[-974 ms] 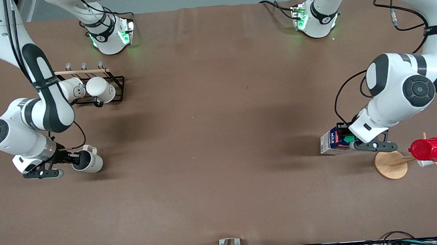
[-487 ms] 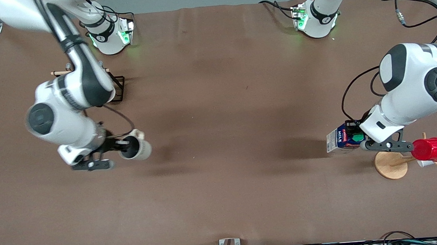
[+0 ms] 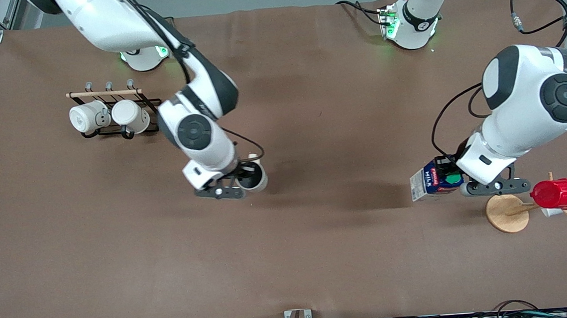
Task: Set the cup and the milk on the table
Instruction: 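Carry the mug and the carton toward each other at the table middle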
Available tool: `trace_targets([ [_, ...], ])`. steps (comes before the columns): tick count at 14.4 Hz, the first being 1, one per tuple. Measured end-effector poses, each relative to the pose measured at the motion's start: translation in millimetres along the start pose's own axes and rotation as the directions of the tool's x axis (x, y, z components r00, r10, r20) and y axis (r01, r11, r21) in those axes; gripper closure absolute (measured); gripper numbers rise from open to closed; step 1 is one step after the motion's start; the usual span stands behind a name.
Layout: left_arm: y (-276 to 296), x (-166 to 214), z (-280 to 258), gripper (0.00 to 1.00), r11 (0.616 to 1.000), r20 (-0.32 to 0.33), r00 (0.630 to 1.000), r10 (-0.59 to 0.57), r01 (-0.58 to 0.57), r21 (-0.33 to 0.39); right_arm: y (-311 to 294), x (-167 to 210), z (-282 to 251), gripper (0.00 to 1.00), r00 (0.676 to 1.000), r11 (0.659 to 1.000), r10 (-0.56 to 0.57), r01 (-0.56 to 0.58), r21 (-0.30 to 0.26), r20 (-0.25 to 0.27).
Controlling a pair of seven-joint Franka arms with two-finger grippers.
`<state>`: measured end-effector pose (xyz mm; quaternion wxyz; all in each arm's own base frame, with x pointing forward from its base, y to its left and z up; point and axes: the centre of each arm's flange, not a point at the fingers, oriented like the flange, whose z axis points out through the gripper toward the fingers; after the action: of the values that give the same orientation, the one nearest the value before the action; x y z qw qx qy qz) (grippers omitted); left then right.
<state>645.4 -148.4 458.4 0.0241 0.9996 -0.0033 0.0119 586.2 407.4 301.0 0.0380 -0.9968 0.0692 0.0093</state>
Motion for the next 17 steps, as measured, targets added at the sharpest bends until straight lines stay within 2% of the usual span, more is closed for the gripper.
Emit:
trace_targets([
  [5,14,-3,-2,0.64,0.999,0.003,0.999,-0.044,0.044,-0.005,-30,-16,34,0.96,0.996,0.997,-0.078,0.076,-0.025,-0.051],
  [7,32,-8,2,0.64,0.998,0.01,0.998,-0.064,0.064,-0.005,-36,-19,37,0.96,0.993,0.995,-0.096,0.095,-0.017,-0.072],
  [13,104,-23,41,0.64,0.995,0.066,0.993,-0.096,0.096,0.002,-45,-27,55,0.93,0.99,0.993,-0.12,0.12,-0.016,-0.076],
  [14,114,-25,46,0.64,0.995,0.073,0.992,-0.104,0.105,0.003,-44,-27,56,0.89,0.989,0.992,-0.122,0.121,-0.019,-0.077],
  [17,145,-35,61,0.64,0.993,0.09,0.989,-0.12,0.12,0.008,-46,-29,60,0.59,0.986,0.99,-0.139,0.138,-0.026,-0.089],
])
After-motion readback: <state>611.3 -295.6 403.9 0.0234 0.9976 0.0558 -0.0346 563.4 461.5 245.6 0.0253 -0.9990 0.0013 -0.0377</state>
